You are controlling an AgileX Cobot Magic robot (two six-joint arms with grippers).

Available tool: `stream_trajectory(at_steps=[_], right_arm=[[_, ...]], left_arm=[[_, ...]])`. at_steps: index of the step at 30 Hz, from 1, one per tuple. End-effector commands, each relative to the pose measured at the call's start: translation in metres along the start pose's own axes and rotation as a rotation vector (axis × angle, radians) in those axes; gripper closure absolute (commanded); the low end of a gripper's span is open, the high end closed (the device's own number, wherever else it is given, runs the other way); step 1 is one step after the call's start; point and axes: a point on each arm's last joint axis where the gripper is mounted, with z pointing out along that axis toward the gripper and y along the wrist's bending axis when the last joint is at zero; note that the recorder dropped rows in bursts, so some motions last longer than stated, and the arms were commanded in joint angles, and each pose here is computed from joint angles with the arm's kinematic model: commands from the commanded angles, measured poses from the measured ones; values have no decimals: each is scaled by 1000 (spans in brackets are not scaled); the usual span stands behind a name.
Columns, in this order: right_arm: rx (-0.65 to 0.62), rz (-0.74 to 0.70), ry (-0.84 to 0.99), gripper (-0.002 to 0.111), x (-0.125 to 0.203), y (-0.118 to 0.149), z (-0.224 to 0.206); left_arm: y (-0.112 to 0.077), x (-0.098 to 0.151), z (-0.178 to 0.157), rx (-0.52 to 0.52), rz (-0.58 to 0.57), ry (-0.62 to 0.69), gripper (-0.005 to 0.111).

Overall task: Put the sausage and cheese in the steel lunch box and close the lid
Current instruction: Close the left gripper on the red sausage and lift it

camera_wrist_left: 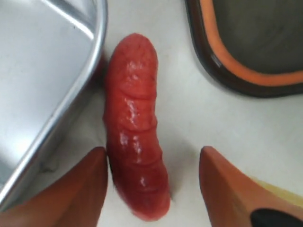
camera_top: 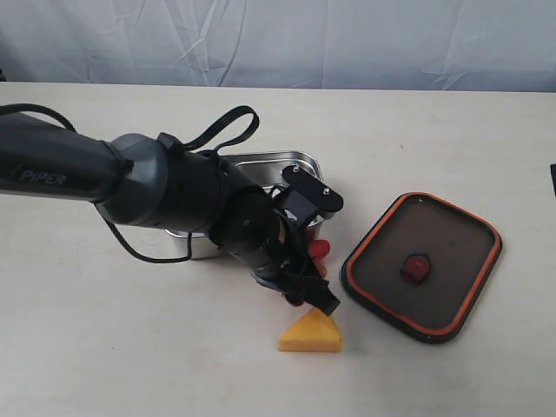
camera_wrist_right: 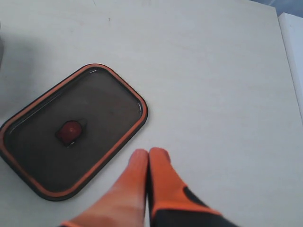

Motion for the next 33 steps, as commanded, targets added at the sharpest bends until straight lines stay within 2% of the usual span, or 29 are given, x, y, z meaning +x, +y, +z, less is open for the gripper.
stream_trajectory(at_steps=[1, 10, 13, 15, 21, 27, 33], right_arm=[[3, 2, -3, 108, 0, -2, -2], [-9, 8, 8, 108, 1, -1, -2], [-9, 6, 7, 108, 1, -1, -2], [-9, 6, 7, 108, 1, -1, -2], [-15, 8, 12, 108, 1, 0, -2], [-28, 15, 24, 108, 2, 1, -2], [-52, 24, 43, 108, 4, 3, -2]], left_arm=[[-2, -6, 2, 8, -18, -56, 52], [-2, 3, 14, 9, -29, 8, 52], [-2, 3, 14, 9, -32, 7, 57], [-2, 3, 14, 11, -38, 11, 66], [-4, 8, 13, 31, -94, 64, 106], [-5, 11, 12, 39, -112, 99, 107], [-5, 1, -7, 42, -97, 41, 107]])
